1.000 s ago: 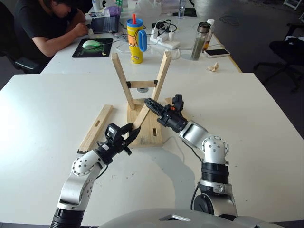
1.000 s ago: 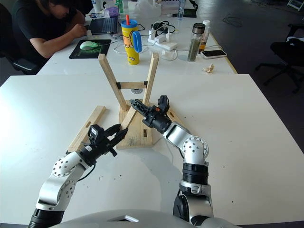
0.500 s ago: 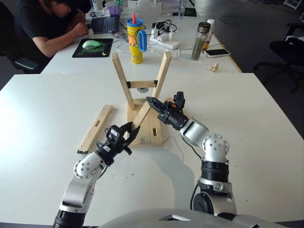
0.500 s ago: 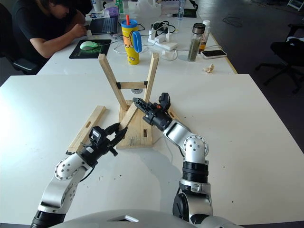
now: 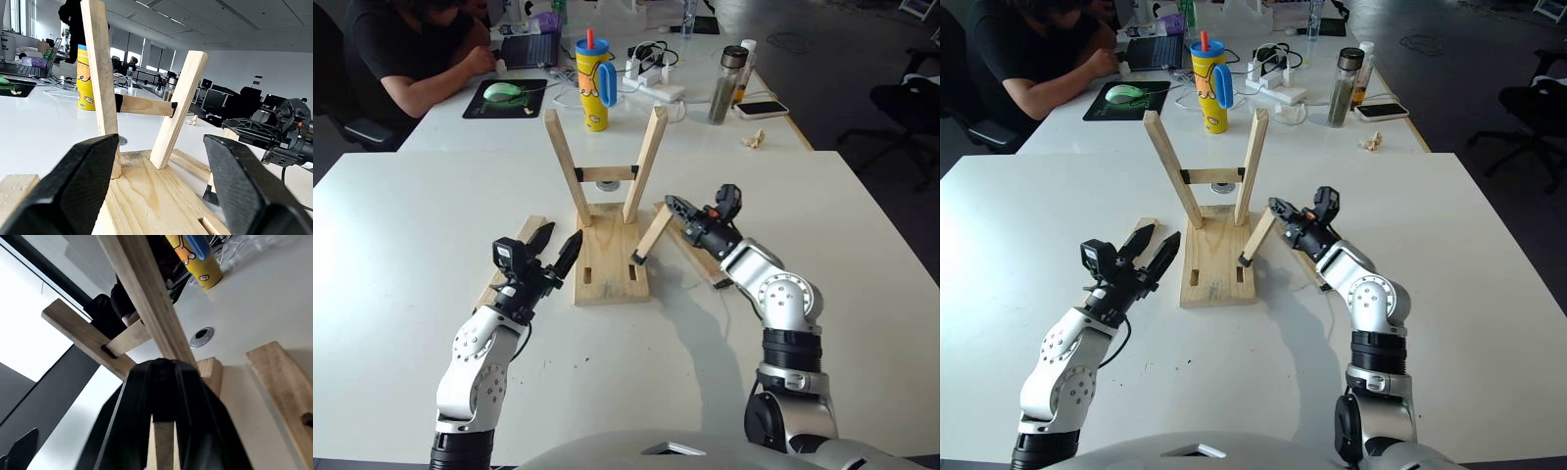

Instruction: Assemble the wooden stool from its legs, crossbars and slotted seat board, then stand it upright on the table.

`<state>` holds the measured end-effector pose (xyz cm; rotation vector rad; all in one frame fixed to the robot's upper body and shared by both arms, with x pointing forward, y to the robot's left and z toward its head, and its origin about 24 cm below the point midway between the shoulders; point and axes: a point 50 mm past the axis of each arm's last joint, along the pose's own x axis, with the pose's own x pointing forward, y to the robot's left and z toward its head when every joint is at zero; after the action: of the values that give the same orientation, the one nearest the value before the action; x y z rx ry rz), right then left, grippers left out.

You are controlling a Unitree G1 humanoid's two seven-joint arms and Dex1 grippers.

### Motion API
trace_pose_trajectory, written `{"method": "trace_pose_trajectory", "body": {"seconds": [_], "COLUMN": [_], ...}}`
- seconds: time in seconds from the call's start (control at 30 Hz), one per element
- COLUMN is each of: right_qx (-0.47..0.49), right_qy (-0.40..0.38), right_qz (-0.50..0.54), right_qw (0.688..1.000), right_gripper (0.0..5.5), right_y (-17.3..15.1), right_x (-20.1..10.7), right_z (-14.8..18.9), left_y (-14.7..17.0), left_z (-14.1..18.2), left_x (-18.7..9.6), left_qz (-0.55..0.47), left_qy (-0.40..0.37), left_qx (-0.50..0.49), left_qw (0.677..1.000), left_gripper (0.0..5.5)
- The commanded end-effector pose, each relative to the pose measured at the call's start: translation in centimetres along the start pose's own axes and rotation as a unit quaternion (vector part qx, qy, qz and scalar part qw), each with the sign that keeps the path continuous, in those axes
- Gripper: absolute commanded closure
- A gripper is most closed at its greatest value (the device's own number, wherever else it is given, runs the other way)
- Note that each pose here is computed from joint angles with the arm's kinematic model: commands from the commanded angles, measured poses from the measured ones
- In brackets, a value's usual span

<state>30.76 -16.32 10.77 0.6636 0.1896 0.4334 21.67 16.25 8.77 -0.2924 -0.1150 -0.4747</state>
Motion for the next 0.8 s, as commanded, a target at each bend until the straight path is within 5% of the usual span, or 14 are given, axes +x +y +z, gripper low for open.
{"method": "trace_pose_trajectory", "body": {"seconds": [0.03,0.23,0.8], "right_qx": [-0.089,-0.116,-0.151], "right_qy": [-0.062,-0.111,-0.071], "right_qz": [-0.031,-0.027,-0.012], "right_qw": [0.994,0.987,0.986], "right_gripper": [5.04,5.05,5.05], "right_y": [-1.6,-2.1,-3.1], "right_x": [0.0,0.4,1.0], "right_z": [3.7,4.4,1.9], "left_y": [-0.2,-0.1,-0.3], "left_z": [-0.1,-0.1,-0.5], "left_x": [0.6,1.2,1.4], "left_qz": [0.003,0.000,-0.015], "left_qy": [0.001,0.004,0.017], "left_qx": [-0.005,-0.004,-0.004], "left_qw": [1.000,1.000,1.000], "left_gripper": [2.29,2.29,2.29]}}
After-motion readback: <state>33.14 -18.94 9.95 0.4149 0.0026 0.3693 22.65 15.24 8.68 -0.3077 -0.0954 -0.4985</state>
